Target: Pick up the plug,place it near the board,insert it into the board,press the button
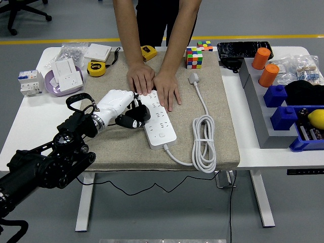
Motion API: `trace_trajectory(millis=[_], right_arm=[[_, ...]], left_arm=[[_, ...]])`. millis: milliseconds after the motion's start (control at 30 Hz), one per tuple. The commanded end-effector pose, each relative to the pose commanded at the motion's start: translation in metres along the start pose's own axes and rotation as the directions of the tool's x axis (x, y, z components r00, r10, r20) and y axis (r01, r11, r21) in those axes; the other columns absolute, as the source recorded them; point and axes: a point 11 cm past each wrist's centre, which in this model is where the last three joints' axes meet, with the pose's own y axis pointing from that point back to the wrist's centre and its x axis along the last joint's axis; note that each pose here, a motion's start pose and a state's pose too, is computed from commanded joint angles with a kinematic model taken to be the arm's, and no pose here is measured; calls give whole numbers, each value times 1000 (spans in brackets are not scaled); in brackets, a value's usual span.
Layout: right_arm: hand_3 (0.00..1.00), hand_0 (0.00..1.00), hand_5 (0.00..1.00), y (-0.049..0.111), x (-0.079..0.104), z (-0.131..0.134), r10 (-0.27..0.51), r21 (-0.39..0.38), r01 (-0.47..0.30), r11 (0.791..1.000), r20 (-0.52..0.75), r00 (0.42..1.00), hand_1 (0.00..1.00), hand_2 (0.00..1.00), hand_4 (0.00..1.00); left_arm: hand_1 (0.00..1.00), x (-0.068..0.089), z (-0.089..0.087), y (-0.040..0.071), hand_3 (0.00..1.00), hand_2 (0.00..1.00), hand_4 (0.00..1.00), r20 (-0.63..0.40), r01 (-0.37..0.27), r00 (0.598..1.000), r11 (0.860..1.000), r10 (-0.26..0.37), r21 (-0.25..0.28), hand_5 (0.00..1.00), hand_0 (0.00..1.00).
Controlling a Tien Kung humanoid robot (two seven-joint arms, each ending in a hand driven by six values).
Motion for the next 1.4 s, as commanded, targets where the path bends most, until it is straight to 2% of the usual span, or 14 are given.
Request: trace_trajectory(millis=[367,1333,1400], right_arm=[[847,951,954,0,0,-3,1,5,-1,1000,4,1000,895,845,998],[847,949,953,0,1,-1,9,7,-9,1000,8,1000,895,844,998],[846,951,953,0,1,0,9,5,-9,1000,9,1000,891,842,998]], left_arm=[[475,2,3,-3,426,400,589,18,2,1000,1000,-2,-11,195,494],[484,-2,4,-1,430,404,592,44,33,999,999,-32,-18,196,508],[496,-3,4,-1,446,439,599,42,36,998,999,-35,-19,197,516]])
